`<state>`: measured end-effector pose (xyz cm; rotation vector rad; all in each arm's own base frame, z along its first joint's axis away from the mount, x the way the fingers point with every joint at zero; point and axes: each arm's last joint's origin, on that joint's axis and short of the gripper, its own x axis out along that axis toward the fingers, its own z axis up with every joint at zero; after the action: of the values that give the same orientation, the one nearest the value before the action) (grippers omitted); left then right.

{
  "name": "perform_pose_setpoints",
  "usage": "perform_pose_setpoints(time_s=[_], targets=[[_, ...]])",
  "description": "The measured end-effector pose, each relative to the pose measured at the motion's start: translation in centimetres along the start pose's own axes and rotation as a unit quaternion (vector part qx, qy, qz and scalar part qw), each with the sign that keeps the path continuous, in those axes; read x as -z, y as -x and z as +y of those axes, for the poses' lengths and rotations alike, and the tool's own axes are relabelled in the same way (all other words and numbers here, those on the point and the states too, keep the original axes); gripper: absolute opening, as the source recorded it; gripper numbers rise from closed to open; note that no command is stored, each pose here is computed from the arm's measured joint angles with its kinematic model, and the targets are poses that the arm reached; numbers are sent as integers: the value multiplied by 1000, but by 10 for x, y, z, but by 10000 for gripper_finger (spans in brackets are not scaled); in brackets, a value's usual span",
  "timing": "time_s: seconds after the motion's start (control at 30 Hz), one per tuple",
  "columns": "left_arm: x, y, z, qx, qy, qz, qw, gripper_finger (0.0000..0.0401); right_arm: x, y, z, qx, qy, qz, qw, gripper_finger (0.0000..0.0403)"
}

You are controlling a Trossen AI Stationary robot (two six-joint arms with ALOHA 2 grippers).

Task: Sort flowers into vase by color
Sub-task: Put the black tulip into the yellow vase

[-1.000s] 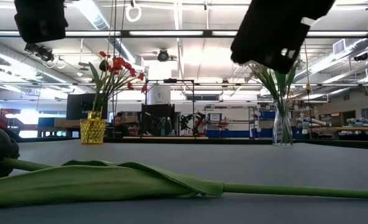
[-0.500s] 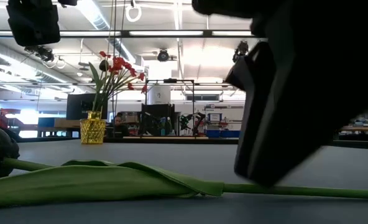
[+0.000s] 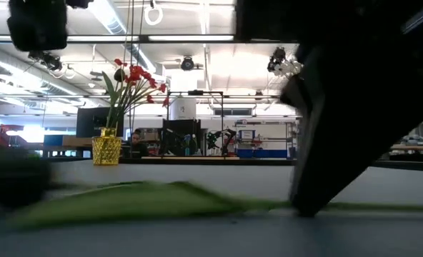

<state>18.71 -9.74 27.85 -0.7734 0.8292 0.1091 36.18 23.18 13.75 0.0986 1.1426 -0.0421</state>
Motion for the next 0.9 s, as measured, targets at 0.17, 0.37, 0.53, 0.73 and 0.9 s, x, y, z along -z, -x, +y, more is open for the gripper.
perform_pose_setpoints(time_s=[0.17, 0.37, 0.53, 0.73, 0.9], targets=[[-16, 36, -14, 67, 1, -152, 986, 155, -15, 65, -21, 112, -182, -132, 968, 4], [-27, 64, -12, 23, -76, -299, 951, 155, -30, 146, -46, 154, -276, -312, 896, 2], [-42, 66, -27, 30, -137, -377, 915, 155, -46, 193, -64, 172, -277, -412, 851, 2], [-69, 67, -40, 48, -205, -470, 857, 155, -71, 228, -82, 174, -264, -484, 816, 1], [-89, 64, -43, 107, -261, -496, 821, 159, -88, 233, -90, 163, -200, -500, 826, 0]])
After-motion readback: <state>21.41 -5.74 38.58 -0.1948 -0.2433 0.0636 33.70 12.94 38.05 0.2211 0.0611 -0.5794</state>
